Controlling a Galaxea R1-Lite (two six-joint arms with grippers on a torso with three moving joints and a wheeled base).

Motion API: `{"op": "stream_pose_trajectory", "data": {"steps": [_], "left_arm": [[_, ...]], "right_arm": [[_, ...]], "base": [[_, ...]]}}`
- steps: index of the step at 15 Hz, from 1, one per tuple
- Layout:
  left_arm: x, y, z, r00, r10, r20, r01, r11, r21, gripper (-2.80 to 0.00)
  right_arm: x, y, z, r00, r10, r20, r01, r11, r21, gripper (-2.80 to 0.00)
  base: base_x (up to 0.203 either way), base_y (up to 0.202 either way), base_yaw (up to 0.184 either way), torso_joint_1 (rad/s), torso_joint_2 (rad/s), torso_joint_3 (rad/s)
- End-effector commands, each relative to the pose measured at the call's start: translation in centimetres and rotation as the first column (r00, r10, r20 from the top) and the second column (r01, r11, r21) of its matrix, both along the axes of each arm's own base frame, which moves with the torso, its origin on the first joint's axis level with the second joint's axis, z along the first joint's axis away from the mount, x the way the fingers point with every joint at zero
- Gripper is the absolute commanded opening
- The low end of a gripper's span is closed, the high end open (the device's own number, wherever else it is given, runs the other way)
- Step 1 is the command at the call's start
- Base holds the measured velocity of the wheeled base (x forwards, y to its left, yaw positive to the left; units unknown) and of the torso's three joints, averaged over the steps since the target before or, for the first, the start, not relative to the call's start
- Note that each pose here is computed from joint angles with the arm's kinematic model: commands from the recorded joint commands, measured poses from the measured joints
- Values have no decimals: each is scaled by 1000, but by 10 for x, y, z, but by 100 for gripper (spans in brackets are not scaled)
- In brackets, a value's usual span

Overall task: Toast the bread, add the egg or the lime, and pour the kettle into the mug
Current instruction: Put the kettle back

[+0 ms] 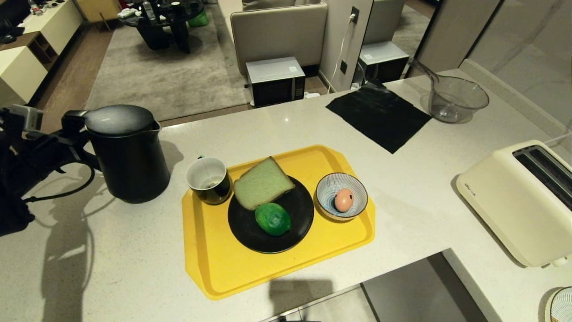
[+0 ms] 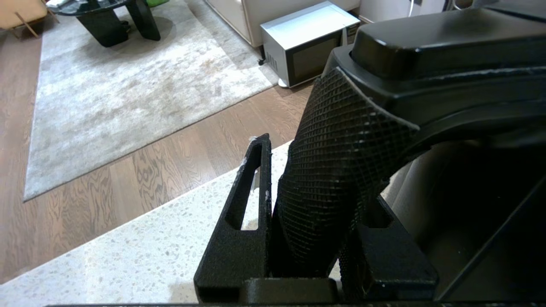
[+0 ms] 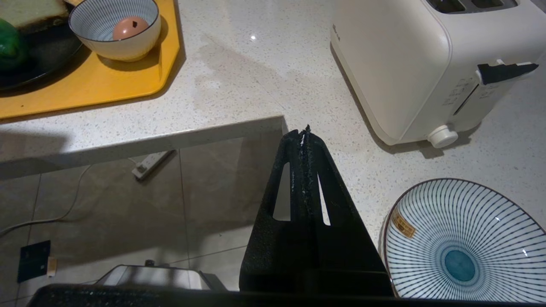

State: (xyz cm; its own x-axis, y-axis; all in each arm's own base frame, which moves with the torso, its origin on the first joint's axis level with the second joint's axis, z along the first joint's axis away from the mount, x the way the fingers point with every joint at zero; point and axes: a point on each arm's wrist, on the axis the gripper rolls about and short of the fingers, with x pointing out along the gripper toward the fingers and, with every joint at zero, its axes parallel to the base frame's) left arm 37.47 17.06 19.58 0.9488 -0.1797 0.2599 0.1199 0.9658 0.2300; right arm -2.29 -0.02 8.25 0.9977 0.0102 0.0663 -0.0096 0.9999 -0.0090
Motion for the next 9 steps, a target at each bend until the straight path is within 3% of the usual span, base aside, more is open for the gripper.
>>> {"op": "stream_pose_trajectory", "data": {"steps": [1,9], "left_arm": [[-5,4,6,1000,10,17,-10,1000,11,-280],[-4,10,0,1000,4,6,-4,1000,18,-280]], "right_arm": [[2,0,-8,1000,0,-26,0,1000,-1,-280],[2,0,-8,1000,-1,-26,1,1000,-1,-280]], "base": [[0,0,0,0,0,0],[0,0,0,0,0,0]]}}
